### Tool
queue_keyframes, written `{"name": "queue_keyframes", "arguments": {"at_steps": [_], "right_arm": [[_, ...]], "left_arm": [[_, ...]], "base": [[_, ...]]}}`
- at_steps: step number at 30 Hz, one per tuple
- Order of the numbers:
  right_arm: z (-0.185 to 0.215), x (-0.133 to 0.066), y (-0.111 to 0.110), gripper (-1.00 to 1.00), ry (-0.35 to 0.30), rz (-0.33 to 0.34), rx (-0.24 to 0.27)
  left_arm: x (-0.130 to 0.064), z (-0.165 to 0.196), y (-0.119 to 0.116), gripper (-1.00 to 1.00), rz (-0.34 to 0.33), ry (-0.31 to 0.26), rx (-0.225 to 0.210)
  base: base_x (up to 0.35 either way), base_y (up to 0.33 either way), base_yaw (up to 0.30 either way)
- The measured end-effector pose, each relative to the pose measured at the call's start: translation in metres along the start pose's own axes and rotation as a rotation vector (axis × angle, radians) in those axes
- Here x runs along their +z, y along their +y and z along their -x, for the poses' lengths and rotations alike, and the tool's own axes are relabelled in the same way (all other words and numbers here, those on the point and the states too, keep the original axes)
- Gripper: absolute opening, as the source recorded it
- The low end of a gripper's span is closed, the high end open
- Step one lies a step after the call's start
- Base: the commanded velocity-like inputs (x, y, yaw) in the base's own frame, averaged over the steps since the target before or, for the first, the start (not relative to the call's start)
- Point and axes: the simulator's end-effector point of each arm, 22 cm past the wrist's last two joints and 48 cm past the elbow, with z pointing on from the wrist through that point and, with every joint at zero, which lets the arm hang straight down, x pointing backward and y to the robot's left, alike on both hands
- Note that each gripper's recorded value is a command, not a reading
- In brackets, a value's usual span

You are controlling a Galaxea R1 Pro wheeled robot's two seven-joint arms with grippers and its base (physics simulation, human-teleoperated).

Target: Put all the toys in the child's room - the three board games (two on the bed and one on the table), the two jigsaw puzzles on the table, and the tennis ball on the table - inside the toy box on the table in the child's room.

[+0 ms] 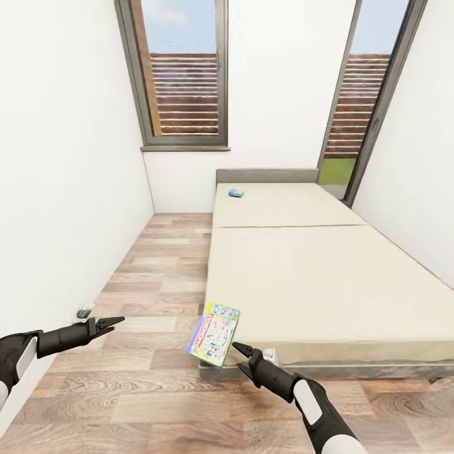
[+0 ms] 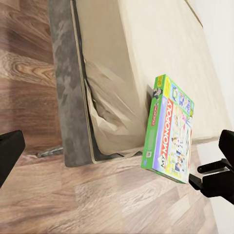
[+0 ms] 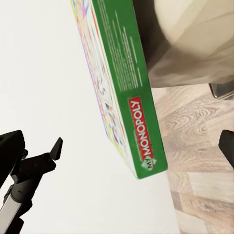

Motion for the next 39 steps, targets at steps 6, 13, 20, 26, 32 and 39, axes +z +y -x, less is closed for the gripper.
{"name": "queue_keyframes", "arguments": {"at_steps": [6, 13, 20, 26, 32, 39], "right_arm": [[-0.0001, 0.0001, -0.0004, 1.0, 0.0, -0.001, 0.0], [0.0001, 0.0001, -0.0003, 1.0, 0.0, -0.001, 0.0], [-0.0002, 0.0, -0.0006, 1.0, 0.0, -0.002, 0.0], [-0.0002, 0.0, -0.0007, 1.0, 0.0, -0.002, 0.001], [-0.0003, -0.0001, -0.0006, 1.0, 0.0, -0.002, 0.0], [-0.0003, 0.0, -0.0006, 1.0, 0.001, -0.002, 0.0]], "left_arm": [[0.0002, 0.0, 0.0, 1.0, 0.0, 0.0, 0.001], [0.0002, -0.0001, 0.0, 1.0, 0.0, 0.0, 0.001], [0.0002, 0.0, 0.0, 1.0, 0.0, 0.0, 0.002], [0.0005, -0.0002, -0.0002, 1.0, -0.001, 0.0, 0.001], [0.0004, -0.0001, -0.0004, 1.0, -0.001, 0.0, 0.001], [0.0002, 0.0001, -0.0003, 1.0, -0.001, 0.0, 0.001]], "base": [[0.024, 0.024, 0.0], [0.004, 0.004, 0.0], [0.0, 0.0, 0.0], [0.003, 0.0, 0.0], [0.077, 0.034, 0.0], [0.062, 0.028, 0.0]]}}
